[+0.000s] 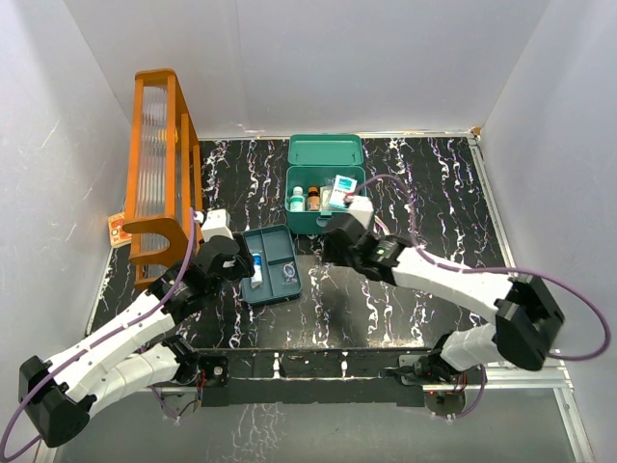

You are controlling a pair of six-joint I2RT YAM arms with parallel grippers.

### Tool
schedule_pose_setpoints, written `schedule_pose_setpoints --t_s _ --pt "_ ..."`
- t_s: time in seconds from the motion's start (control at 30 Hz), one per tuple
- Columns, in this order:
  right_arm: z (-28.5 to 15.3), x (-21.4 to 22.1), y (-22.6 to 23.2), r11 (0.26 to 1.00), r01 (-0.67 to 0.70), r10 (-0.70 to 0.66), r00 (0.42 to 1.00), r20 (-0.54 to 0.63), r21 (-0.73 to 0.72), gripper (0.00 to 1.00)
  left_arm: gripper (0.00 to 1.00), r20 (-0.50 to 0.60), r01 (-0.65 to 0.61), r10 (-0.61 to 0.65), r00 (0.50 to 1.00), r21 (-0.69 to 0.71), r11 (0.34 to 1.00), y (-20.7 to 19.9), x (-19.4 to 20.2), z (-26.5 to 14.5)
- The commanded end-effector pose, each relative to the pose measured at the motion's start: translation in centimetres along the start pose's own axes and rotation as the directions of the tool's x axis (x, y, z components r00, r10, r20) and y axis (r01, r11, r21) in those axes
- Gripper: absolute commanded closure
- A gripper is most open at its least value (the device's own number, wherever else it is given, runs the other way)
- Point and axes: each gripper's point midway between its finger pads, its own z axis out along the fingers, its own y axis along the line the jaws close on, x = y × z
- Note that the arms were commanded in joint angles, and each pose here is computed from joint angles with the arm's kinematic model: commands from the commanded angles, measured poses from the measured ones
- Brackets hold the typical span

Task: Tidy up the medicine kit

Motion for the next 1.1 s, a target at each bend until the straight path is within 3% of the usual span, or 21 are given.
schedule_pose_setpoints --t_s 0.0,0.4,0.6,1.07 --pt "-0.9 -2.4 -6.7 0.982 -0.148 0.134 0.984 0.114 0.12 0.55 0.5 0.014 -0.001 0.001 1.0 -0.008 1.0 0.2 -0.2 -0.1" --pt "1.3 -4.7 -20.4 0.901 -0.197 0.167 0.98 0.111 0.388 0.48 0.48 -0.01 -0.024 0.024 1.0 -0.01 1.0 -0.4 -0.2 0.4" --pt "4.4 -5.0 -21.4 0.919 -0.102 0.109 0.994 0.002 0.382 0.46 0.47 -0.015 -0.028 0.027 1.0 -0.014 1.0 -0.4 -0.3 0.4" --pt "10.1 -6.8 -20.9 0.955 0.007 0.032 0.991 -0.127 0.295 0.48 0.46 -0.02 -0.028 0.028 0.999 -0.017 0.999 -0.1 0.0 0.3"
